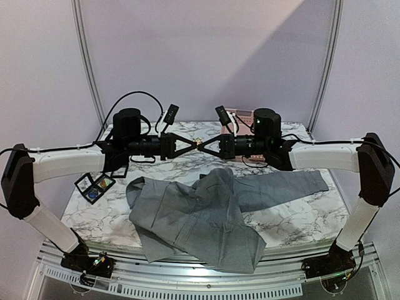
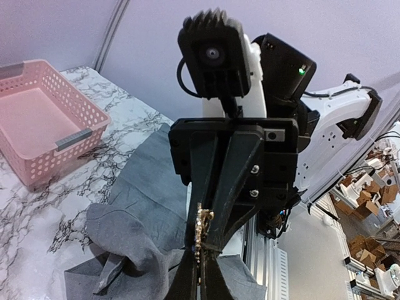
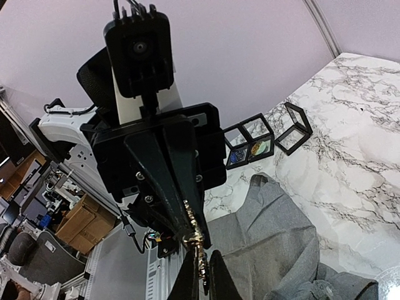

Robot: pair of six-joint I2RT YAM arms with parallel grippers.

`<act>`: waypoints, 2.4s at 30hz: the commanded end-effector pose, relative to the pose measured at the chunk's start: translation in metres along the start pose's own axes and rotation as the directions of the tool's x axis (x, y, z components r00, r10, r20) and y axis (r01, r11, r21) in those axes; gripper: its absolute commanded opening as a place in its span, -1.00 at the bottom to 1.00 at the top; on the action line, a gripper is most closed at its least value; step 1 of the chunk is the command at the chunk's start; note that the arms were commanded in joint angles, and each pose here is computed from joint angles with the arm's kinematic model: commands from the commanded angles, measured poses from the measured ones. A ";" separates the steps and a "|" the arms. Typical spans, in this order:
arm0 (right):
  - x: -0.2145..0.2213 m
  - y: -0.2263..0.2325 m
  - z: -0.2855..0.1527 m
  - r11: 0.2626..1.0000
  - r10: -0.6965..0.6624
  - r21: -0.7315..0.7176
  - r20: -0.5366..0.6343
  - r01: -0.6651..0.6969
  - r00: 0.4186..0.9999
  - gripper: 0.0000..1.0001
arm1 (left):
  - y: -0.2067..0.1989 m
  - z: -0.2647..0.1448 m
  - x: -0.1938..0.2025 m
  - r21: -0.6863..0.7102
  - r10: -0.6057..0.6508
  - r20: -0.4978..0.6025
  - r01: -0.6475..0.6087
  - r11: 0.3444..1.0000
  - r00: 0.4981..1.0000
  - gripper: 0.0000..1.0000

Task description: Remove the brooch from the garment

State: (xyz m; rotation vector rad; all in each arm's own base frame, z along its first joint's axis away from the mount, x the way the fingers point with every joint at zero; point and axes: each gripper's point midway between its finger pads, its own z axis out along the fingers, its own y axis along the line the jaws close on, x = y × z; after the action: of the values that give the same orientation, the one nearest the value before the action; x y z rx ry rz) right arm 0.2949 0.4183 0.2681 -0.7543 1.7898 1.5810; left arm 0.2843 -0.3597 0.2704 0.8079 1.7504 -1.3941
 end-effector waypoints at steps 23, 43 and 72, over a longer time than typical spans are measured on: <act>-0.013 -0.028 -0.024 0.996 -0.082 0.040 0.088 0.078 0.993 -0.96 | -0.008 0.002 0.001 0.075 -0.068 -0.054 0.072 0.995 0.996 -1.00; -0.012 -0.004 -0.023 0.985 -0.170 -0.021 0.085 0.172 0.982 -0.78 | -0.001 0.004 0.006 0.064 -0.096 -0.068 0.100 0.993 0.993 -1.00; -0.033 -0.017 -0.072 0.944 -0.250 0.266 0.183 0.197 0.951 0.05 | 0.063 -0.032 0.004 -0.318 -0.037 -0.098 0.004 0.948 0.994 -1.00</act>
State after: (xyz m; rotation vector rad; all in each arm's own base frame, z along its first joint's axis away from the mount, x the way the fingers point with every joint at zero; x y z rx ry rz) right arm 0.2998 0.3706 0.2940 -0.7364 1.5677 1.3773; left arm 0.3026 -0.3478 0.2377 0.7563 1.9440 -1.3157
